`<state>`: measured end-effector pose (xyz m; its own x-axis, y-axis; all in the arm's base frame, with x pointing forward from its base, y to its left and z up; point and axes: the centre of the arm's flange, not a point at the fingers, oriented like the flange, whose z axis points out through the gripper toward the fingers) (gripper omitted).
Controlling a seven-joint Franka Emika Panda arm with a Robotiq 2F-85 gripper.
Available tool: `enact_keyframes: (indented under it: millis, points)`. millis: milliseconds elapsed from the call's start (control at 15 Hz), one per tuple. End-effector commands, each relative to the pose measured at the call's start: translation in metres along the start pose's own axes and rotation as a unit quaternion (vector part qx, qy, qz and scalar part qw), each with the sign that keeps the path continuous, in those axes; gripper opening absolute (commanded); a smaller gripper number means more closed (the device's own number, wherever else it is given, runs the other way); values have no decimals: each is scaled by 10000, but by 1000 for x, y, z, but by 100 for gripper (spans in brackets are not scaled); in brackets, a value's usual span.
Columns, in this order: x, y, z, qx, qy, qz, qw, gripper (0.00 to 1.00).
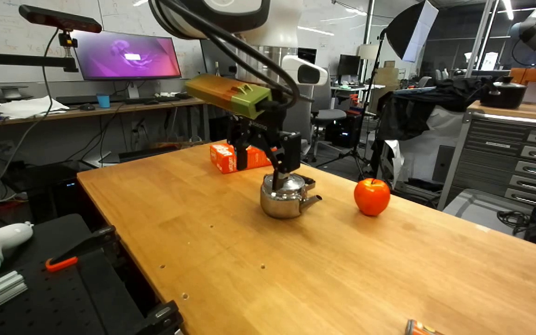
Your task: Put the lid on the tea pot.
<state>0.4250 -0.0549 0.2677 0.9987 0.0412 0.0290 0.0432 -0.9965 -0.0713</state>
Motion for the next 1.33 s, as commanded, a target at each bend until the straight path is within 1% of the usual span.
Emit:
enact_keyframes:
  millis: [0, 133, 200, 267, 1267]
  points:
    - [-23, 14, -16, -49, 162, -44, 9998, 100]
    - [-26, 18, -18, -82, 102, -22, 9999, 100]
    - [-26, 20, -19, -159, 93, 8, 9998, 100]
    - [-16, 15, -7, -40, 33, 38, 10000, 100]
    - [-18, 19, -8, -91, 28, 9, 10000, 100]
